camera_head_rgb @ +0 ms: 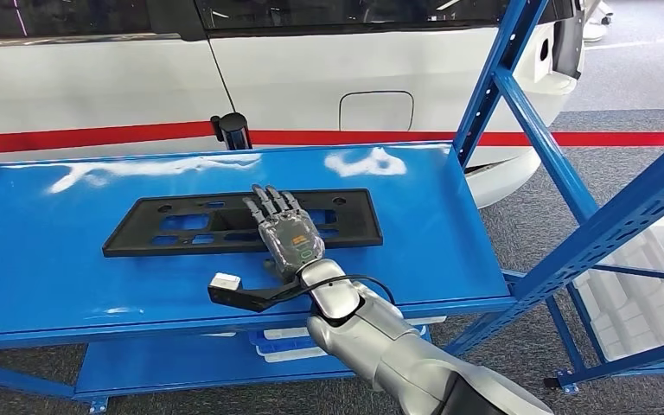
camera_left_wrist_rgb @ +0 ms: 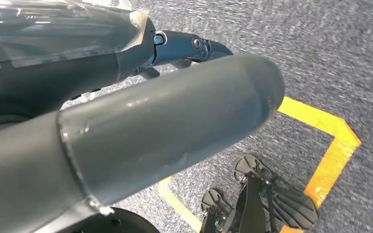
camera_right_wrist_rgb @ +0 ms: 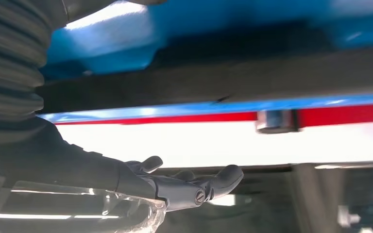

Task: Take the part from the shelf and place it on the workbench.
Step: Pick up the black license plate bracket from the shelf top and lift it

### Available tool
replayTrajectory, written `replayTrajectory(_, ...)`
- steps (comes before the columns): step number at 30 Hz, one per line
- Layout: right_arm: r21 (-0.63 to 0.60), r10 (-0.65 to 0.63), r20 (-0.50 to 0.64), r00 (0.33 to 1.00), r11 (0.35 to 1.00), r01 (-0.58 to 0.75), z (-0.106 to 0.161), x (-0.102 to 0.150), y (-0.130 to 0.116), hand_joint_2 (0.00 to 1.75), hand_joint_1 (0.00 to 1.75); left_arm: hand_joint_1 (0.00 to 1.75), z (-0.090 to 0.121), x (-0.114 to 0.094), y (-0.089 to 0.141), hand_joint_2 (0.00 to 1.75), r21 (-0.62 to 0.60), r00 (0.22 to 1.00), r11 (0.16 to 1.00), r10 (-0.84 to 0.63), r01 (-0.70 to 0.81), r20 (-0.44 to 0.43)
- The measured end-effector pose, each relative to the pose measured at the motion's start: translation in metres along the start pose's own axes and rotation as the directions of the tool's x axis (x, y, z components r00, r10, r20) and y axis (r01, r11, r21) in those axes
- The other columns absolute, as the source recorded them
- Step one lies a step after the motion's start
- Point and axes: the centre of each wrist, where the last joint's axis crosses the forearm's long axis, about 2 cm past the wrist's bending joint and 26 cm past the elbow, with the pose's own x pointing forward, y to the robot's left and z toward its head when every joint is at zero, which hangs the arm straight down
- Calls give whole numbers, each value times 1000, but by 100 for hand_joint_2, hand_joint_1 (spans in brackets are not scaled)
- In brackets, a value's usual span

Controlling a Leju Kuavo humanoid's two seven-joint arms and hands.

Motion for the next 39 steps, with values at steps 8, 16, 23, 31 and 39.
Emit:
replayTrajectory(8,-7,19,-155,988,1000,-20,1,-32,8,175,152,0,-1,2,2,0,-8,999,999,-32,32,28)
replayTrajectory(16,-10,16,-217,976,1000,-19,5,-48,14,175,170,0,-1,2,2,0,-13,998,999,-39,40,58)
replayTrajectory(23,-61,20,-232,972,998,-35,8,-55,16,175,175,0,-1,3,1,0,-43,980,998,-47,56,193)
replayTrajectory(31,-119,-12,-206,979,993,-13,16,-58,20,175,175,0,1,5,-3,0,-87,920,992,-51,92,389)
replayTrajectory(39,-298,-16,-50,999,955,0,15,-41,-10,175,175,0,1,7,-6,0,-126,925,985,-59,114,375)
